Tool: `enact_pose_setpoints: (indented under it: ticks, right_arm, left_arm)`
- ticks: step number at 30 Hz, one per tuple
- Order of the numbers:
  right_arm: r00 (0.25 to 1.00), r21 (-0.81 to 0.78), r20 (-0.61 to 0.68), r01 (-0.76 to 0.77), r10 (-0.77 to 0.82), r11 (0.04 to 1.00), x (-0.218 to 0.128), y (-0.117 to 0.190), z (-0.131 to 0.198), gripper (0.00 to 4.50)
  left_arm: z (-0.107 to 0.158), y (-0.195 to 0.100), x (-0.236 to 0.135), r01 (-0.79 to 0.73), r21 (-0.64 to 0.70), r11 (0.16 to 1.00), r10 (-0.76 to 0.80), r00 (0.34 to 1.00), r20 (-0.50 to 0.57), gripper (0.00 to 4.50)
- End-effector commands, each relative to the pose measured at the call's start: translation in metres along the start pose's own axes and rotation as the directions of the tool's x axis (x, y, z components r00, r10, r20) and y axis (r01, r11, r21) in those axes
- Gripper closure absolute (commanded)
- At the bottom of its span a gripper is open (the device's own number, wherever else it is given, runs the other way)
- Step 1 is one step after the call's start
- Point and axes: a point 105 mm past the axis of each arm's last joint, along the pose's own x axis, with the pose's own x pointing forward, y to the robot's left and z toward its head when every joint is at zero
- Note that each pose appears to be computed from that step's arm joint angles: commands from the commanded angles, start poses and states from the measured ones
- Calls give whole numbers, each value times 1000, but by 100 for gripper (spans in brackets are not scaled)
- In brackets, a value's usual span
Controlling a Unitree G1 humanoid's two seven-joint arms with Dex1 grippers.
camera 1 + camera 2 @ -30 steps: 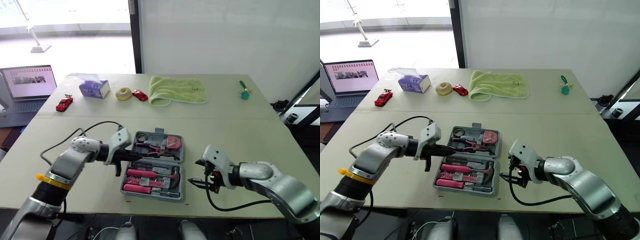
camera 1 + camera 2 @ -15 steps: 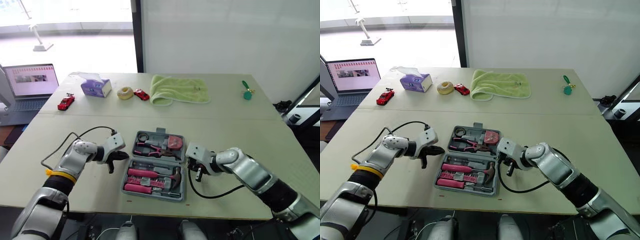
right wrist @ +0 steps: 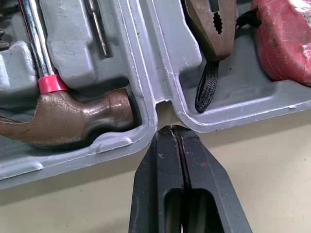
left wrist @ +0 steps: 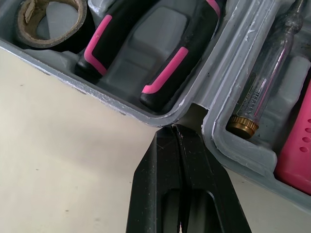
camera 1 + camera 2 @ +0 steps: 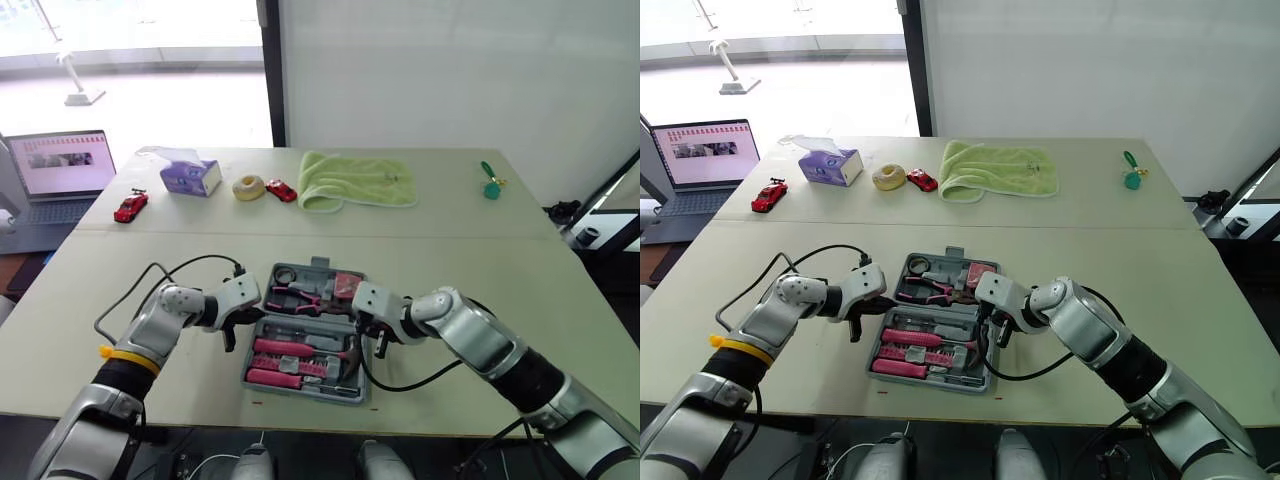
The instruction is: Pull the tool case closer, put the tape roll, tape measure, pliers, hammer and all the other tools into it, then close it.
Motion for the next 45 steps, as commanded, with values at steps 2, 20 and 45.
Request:
enact_pose_setpoints:
  ticks: [2, 20, 45]
  right_arm:
    - [996, -52, 55, -65, 68, 997, 1, 20, 18, 447]
    - [993, -32, 30, -111, 112, 993, -2, 43, 11, 447]
    - [1000, 19, 19, -10, 10, 1000, -6, 25, -2, 447]
  left_arm:
    - [-7, -39, 8, 114, -43, 993, -114, 993, 6, 450]
    - [-25, -64, -5, 85, -136, 987, -90, 995, -32, 450]
    - [-22, -58, -7, 70, -136, 988, -76, 996, -38, 450]
